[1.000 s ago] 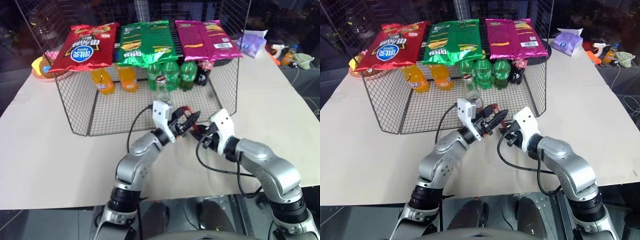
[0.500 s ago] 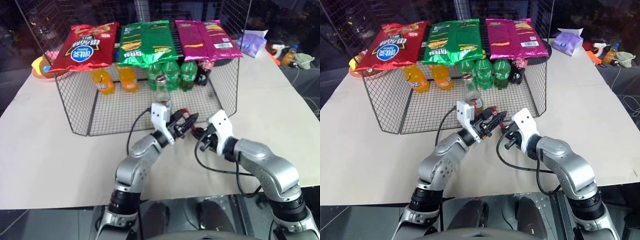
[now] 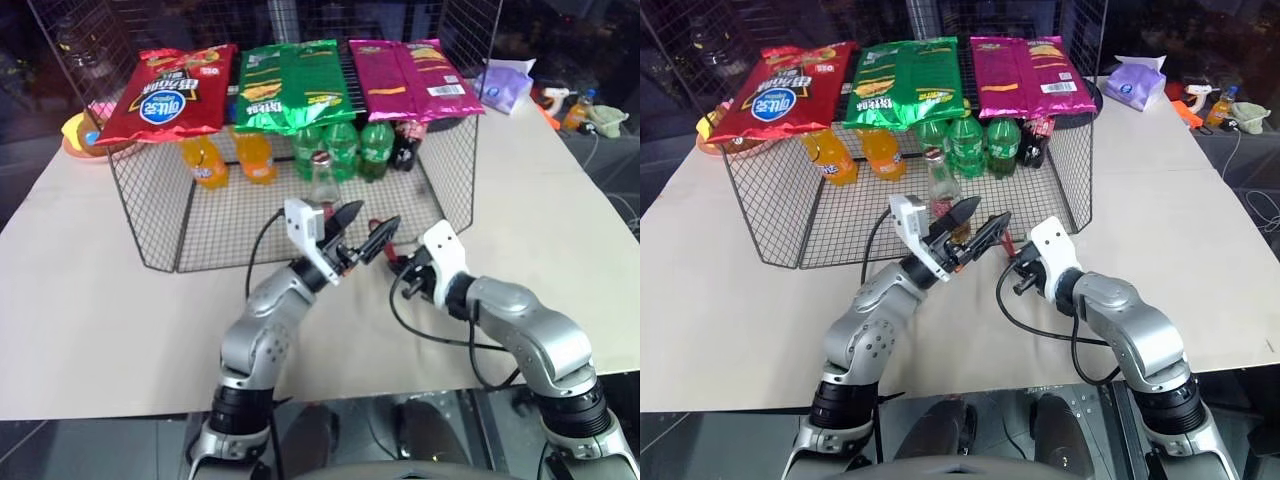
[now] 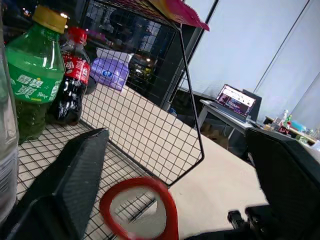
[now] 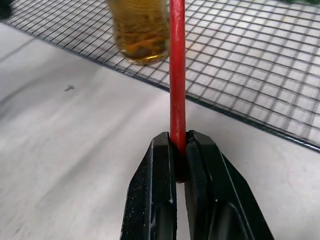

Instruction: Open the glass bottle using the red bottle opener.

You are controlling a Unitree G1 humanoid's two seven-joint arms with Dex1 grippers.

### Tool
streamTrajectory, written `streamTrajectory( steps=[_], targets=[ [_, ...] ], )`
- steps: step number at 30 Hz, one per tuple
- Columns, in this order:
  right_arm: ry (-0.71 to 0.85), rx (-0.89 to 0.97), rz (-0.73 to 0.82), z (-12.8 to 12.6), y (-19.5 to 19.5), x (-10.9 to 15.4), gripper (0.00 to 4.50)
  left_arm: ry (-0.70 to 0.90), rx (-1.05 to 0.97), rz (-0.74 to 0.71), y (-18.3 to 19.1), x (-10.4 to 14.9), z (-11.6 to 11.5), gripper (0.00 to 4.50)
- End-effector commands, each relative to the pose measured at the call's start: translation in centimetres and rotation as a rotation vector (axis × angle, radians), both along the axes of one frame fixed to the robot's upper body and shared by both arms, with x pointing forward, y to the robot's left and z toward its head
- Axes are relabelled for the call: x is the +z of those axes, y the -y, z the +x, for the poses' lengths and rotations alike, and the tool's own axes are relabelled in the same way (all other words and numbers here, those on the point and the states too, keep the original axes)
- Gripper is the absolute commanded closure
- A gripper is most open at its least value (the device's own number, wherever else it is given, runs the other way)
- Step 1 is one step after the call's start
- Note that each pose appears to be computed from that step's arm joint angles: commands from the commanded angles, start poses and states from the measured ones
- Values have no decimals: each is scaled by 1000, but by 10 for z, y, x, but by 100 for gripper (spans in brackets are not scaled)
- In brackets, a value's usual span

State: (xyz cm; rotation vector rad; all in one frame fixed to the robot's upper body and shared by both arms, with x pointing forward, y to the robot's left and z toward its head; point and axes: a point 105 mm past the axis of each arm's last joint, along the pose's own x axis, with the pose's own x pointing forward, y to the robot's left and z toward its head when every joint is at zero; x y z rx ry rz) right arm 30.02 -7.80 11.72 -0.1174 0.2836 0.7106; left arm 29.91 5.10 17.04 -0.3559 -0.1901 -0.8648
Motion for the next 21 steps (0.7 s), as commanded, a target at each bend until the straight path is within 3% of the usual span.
streamTrajectory(
  steps=[1, 9, 13, 18, 21],
  targets=[
    [70, -113, 20, 12, 27, 15, 450, 60, -4, 20, -12, 13, -19, 6],
    [95, -198, -11, 22, 61, 16, 450, 62, 180, 184, -54, 4, -26, 6],
    [105, -201, -14, 25, 62, 16, 450, 118, 353, 253, -71, 6, -7, 6],
    [106, -179, -11, 25, 55, 14, 450, 220, 427, 368, -67, 5, 11, 6],
    [115, -172, -23, 25, 53, 15, 450, 203, 473, 345, -67, 0, 27, 6]
  ],
)
